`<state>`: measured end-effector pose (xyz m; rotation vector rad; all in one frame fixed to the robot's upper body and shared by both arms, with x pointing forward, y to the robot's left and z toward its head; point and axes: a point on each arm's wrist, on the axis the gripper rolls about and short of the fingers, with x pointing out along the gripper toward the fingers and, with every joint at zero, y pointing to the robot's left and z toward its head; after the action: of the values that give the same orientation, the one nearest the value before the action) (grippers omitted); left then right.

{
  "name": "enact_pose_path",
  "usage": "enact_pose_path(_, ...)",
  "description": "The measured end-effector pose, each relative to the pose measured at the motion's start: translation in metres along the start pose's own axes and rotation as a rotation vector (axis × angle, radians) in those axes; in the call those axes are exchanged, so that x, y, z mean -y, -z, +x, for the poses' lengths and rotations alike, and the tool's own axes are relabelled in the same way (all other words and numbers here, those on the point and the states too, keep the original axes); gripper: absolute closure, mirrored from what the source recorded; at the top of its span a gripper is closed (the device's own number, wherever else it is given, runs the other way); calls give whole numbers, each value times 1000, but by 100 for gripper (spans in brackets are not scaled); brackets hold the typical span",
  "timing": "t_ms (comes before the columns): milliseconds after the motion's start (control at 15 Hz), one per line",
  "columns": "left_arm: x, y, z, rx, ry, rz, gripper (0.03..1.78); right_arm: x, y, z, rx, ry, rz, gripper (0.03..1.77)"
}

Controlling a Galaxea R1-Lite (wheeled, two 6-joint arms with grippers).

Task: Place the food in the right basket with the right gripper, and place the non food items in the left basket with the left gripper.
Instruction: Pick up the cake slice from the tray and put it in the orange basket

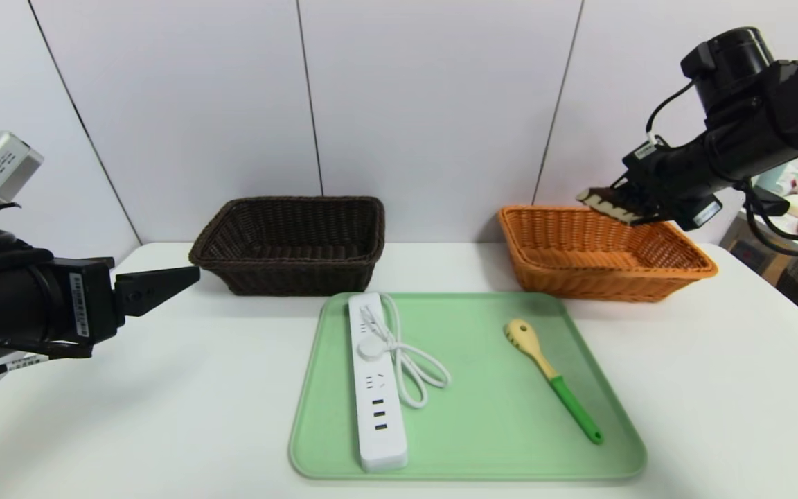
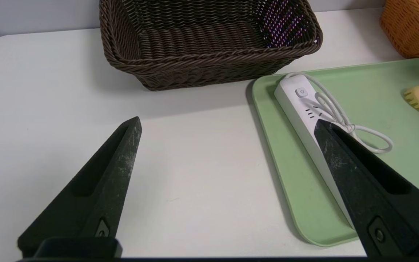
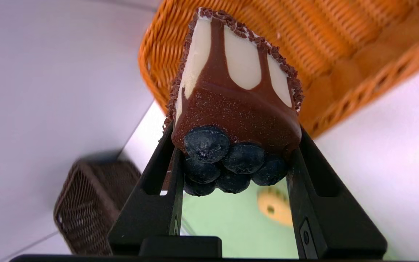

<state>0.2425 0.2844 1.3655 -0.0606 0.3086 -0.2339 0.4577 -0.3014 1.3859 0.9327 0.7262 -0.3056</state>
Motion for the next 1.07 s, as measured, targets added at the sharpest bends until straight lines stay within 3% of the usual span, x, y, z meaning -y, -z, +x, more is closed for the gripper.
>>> enact_pose_path(467,0,2,-2,1,2,-1,12,21,-14,75,-10,86,-5,100)
enact_pose_path(1067,0,5,0,-16,21,1,12,31,-13,106,-33,127,-6,100)
